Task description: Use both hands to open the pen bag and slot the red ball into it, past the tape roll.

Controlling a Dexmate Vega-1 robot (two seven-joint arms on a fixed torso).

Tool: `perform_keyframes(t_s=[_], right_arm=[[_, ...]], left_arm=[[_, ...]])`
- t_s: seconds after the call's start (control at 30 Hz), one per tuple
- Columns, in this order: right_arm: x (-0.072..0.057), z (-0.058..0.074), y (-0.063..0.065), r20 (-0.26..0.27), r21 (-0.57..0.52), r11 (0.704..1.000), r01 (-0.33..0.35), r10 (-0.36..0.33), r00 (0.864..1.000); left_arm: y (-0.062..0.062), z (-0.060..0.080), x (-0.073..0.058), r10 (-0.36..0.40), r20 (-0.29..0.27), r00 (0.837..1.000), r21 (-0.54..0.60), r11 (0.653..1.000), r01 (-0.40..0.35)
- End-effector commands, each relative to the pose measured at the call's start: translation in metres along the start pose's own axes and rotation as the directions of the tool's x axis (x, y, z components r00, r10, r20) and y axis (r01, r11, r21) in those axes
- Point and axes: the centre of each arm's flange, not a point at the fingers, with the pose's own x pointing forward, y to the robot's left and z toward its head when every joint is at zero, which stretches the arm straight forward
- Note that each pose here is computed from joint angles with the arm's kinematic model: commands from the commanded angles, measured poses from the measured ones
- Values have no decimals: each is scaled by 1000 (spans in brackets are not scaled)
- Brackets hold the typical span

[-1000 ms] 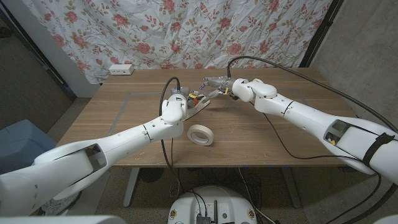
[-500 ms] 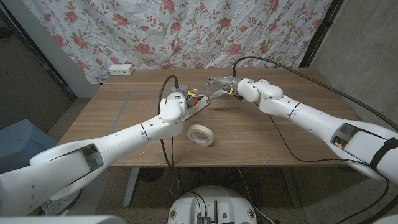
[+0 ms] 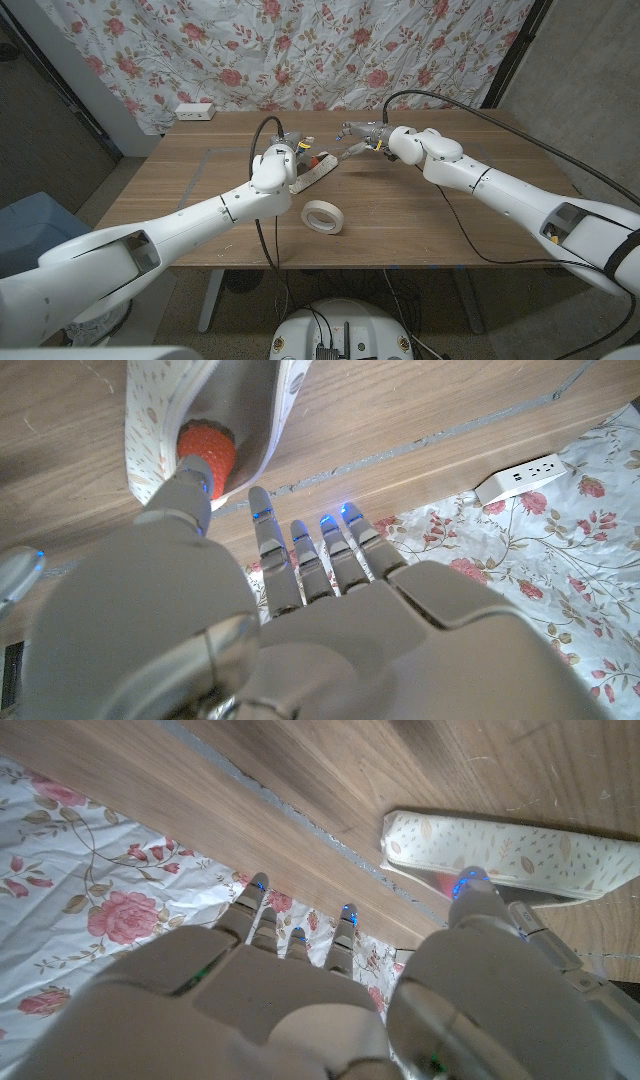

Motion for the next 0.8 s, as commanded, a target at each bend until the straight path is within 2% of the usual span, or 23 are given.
perform_keyframes(t_s=[0.03,0.2,0.43,0.53,0.67,0.8], right_arm=[[-17,-12,1,-1,76,996,53,-53,999],[-26,-15,0,9,131,987,92,-94,995],[-38,-22,4,6,197,974,108,-111,994],[-43,-27,6,0,233,966,112,-115,993],[-49,-32,7,-7,281,951,129,-133,991],[-53,-36,8,-15,327,933,151,-154,988]], left_arm=[[5,-13,-8,35,19,999,-99,995,-33],[5,-23,-10,57,20,998,-161,986,-53],[3,-35,-7,71,60,996,-232,971,-56],[4,-40,-6,82,59,995,-255,965,-64],[4,-50,-4,78,77,994,-309,950,-51],[2,-61,-1,70,95,993,-393,919,-28]])
